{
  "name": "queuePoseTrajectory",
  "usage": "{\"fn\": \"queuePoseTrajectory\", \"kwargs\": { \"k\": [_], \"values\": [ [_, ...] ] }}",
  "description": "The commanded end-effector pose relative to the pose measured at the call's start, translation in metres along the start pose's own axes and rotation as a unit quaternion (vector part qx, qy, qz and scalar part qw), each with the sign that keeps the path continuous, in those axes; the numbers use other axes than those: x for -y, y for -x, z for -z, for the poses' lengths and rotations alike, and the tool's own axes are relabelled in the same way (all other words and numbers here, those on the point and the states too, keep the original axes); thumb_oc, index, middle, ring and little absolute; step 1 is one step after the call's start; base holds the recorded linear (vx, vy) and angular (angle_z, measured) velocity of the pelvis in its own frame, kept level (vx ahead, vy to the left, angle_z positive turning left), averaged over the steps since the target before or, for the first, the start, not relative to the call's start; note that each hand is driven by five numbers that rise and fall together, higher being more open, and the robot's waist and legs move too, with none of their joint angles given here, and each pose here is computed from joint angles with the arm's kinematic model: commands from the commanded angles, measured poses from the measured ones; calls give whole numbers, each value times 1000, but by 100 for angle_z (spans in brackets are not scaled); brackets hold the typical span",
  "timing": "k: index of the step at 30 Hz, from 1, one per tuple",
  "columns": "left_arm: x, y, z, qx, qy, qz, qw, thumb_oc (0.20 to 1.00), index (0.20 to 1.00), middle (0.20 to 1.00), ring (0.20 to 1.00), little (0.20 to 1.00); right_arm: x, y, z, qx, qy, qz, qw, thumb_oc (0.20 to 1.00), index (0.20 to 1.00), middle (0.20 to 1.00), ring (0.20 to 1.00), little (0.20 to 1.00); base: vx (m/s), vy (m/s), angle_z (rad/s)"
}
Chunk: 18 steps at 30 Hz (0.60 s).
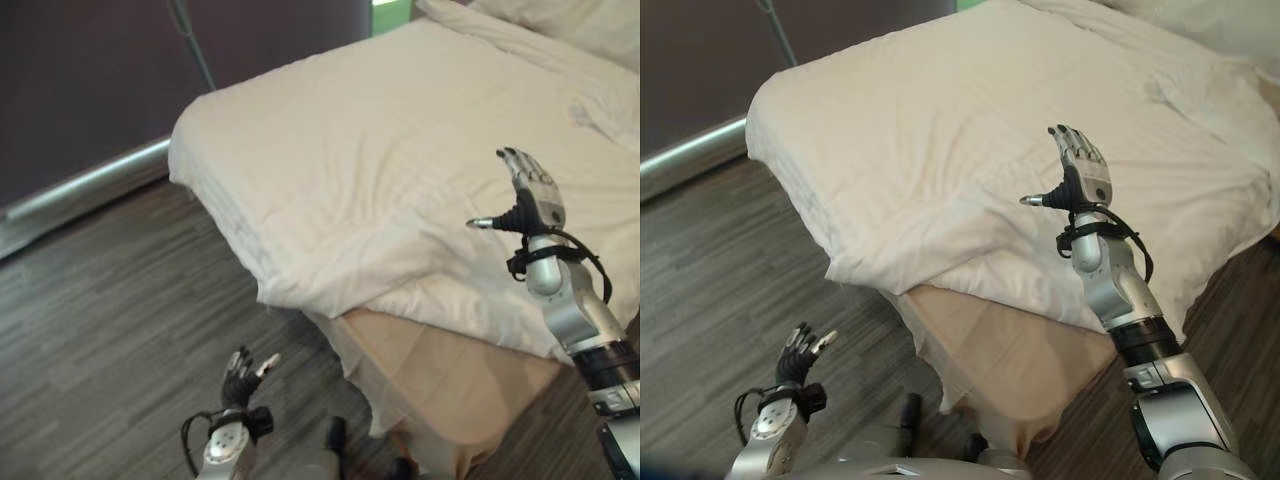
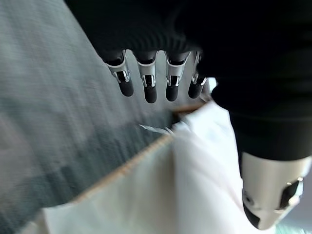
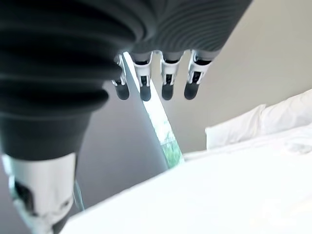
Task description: Making the bed.
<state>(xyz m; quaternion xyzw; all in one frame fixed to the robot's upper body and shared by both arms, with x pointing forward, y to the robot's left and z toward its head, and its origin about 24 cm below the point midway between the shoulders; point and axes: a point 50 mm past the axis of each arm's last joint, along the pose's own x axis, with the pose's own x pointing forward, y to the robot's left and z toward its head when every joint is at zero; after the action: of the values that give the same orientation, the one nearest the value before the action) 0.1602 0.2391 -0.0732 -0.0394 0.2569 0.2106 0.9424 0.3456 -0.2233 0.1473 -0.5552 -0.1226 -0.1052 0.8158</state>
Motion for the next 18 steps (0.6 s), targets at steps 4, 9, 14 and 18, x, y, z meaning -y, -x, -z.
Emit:
{"fn": "queuePoseTrajectory", "kwargs": {
  "k": [4, 9, 14, 18],
  "values": [
    [2, -17, -28, 48, 14, 21, 999, 1000, 1000, 1000, 1000, 1000, 24, -54, -8, -39, 5, 44, 998, 1000, 1000, 1000, 1000, 1000, -27, 5, 34],
    [9, -29, -30, 45, 2, 35, 998, 1000, 1000, 1000, 1000, 1000, 33, -70, 19, -133, 40, 39, 990, 1000, 1000, 1000, 1000, 1000, -87, 50, 30],
    [12, -32, -11, 3, -8, 36, 999, 1000, 1000, 1000, 1000, 1000, 42, -75, 30, -182, 55, 29, 981, 934, 934, 934, 934, 934, -31, 154, 17],
    [13, -30, 13, -47, -16, 29, 998, 1000, 1000, 1000, 1000, 1000, 40, -81, 15, -158, 53, 27, 986, 225, 225, 225, 225, 225, 1, 134, -6]
  ]
}}
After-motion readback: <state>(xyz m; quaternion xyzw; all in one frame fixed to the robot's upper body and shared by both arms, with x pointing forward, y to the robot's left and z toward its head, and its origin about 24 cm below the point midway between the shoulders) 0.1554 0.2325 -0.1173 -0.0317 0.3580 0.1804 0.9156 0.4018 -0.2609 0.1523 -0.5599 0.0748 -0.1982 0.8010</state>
